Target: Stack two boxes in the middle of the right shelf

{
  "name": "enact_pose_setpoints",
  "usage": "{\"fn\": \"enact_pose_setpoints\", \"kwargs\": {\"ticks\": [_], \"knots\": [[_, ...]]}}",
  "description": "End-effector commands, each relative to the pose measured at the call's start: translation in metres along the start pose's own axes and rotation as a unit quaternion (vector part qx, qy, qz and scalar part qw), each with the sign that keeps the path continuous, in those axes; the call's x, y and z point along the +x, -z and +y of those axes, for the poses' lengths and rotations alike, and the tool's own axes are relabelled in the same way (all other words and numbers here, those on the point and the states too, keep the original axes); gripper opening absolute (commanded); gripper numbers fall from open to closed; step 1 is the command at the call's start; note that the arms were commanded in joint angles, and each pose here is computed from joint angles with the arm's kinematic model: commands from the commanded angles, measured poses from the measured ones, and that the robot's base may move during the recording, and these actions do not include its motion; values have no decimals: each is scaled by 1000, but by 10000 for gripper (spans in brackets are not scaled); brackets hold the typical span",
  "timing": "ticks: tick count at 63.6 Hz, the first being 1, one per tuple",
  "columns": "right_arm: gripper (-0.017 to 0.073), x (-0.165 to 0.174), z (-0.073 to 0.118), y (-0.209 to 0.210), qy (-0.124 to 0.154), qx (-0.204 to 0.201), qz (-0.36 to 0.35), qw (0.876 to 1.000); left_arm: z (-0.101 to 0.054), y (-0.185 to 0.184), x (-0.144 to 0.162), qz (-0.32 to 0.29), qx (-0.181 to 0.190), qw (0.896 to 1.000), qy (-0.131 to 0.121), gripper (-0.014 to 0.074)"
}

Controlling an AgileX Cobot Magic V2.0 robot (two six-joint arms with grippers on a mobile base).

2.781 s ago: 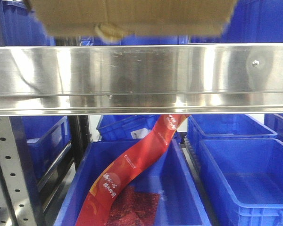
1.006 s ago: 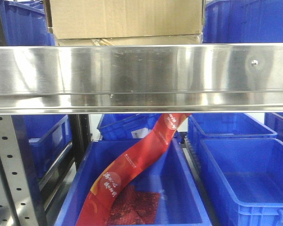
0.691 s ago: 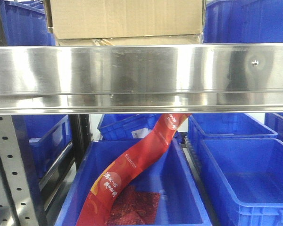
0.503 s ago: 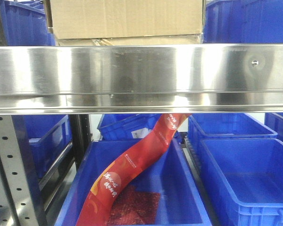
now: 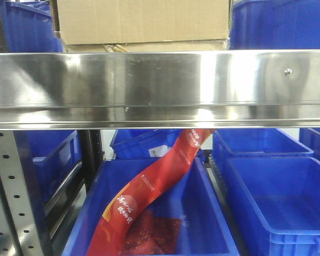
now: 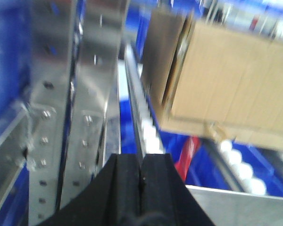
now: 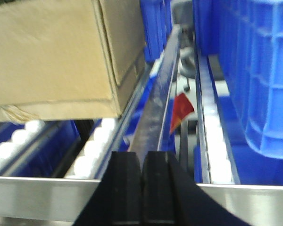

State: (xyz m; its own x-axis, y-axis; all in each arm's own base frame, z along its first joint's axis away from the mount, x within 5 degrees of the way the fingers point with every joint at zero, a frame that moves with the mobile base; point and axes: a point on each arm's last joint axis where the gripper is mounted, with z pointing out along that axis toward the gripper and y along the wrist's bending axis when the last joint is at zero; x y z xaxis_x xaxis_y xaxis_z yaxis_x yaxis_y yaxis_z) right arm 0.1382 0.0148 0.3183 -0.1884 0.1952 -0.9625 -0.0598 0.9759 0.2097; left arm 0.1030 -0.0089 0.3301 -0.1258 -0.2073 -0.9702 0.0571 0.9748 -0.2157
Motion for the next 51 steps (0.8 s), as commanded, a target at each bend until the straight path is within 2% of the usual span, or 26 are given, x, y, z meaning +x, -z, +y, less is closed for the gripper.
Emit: {"fn": "enact_pose_setpoints", "kwargs": {"ticks": [1, 15, 38, 43, 45, 48, 51], "knots": [[-160, -6, 1, 8, 4, -7, -36, 999, 0, 14, -5, -38, 7, 999, 1, -111], [-162, -9, 2, 13, 4, -13, -54, 998, -1, 39, -11, -97, 21, 995, 2, -111], [-162, -9, 2, 13, 4, -13, -55, 998, -2, 43, -12, -106, 23, 994, 2, -111], [-162, -6, 1, 17, -19, -17, -58, 998, -2, 43, -12, -106, 23, 994, 2, -111], [-162, -3, 1, 20, -16, -18, -60, 998, -2, 43, -12, -106, 23, 994, 2, -111], [-162, 7, -1, 30, 53, -17, -73, 996, -2, 43, -12, -106, 23, 994, 2, -111], [-162, 15, -4, 37, 96, -13, -78, 992, -2, 43, -12, -106, 23, 994, 2, -111]]}}
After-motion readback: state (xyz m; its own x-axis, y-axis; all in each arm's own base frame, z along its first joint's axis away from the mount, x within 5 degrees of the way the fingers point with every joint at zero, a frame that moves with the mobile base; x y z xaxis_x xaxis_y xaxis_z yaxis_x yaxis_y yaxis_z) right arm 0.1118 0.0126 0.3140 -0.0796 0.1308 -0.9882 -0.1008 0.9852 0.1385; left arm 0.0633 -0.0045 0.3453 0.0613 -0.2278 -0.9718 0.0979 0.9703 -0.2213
